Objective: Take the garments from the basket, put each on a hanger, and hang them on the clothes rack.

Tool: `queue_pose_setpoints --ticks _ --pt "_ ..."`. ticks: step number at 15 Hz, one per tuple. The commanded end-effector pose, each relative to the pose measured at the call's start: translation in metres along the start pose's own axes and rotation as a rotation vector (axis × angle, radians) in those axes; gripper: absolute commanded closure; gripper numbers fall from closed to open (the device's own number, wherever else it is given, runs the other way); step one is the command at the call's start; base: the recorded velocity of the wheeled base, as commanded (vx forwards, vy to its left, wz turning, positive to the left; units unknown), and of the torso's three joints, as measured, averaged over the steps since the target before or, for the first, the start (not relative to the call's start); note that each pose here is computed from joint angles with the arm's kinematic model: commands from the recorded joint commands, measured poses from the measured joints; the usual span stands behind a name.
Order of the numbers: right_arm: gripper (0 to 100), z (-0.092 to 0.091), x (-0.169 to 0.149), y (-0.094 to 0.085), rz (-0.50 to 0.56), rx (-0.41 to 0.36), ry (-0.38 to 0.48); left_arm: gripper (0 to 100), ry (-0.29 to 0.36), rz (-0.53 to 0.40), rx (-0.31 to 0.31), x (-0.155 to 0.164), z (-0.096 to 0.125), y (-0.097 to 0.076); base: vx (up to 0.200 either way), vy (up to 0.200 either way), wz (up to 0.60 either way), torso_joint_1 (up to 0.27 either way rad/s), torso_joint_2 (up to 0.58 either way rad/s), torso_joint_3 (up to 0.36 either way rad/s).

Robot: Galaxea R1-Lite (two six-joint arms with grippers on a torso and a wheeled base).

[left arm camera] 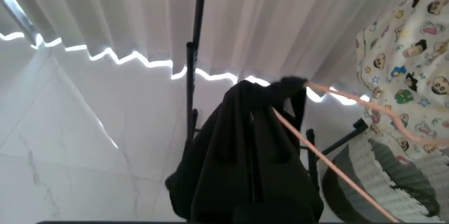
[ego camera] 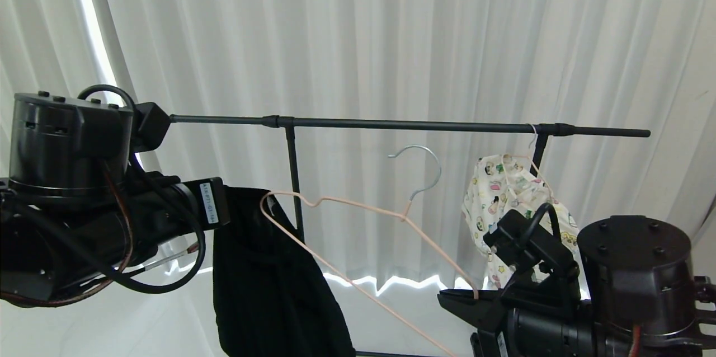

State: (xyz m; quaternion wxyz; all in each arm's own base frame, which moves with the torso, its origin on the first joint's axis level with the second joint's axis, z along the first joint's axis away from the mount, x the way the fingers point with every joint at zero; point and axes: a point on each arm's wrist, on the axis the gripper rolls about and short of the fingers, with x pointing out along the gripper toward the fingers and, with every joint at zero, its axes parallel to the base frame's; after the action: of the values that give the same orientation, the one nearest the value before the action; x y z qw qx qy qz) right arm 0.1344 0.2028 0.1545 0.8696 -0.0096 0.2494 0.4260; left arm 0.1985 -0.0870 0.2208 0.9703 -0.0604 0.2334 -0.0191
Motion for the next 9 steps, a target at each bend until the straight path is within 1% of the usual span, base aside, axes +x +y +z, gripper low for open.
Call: queue_pose_setpoints --ticks 1,3,4,5,7,9 --pt "100 0.001 0.000 0.005 0.021 -0.008 -0.004 100 0.005 -0.024 0.013 -0.001 -0.002 -0.006 0.000 0.000 0.00 0.000 0.00 0.000" --pt "100 -0.004 -0.001 0.019 0.075 -0.036 0.015 100 0.014 -0.021 0.018 0.003 -0.003 -0.007 0.000 0.000 0.00 0.000 0.00 0.000" --pt "100 -0.006 -0.002 0.021 0.083 -0.041 0.023 100 0.005 -0.017 0.013 0.006 -0.002 -0.007 0.000 0.000 0.00 0.000 0.00 0.000" --pt "100 -0.009 -0.003 0.020 0.080 -0.041 0.031 100 -0.012 -0.007 0.000 0.008 0.001 -0.005 0.000 0.000 0.00 0.000 0.00 0.000" --pt "100 -0.012 -0.006 0.019 0.079 -0.042 0.036 100 -0.027 0.015 -0.006 0.011 0.003 -0.001 0.000 0.000 0.00 0.000 0.00 0.000" --pt "100 -0.012 -0.006 0.019 0.083 -0.045 0.033 100 -0.026 0.022 -0.005 0.012 0.003 -0.001 0.000 0.000 0.00 0.000 0.00 0.000"
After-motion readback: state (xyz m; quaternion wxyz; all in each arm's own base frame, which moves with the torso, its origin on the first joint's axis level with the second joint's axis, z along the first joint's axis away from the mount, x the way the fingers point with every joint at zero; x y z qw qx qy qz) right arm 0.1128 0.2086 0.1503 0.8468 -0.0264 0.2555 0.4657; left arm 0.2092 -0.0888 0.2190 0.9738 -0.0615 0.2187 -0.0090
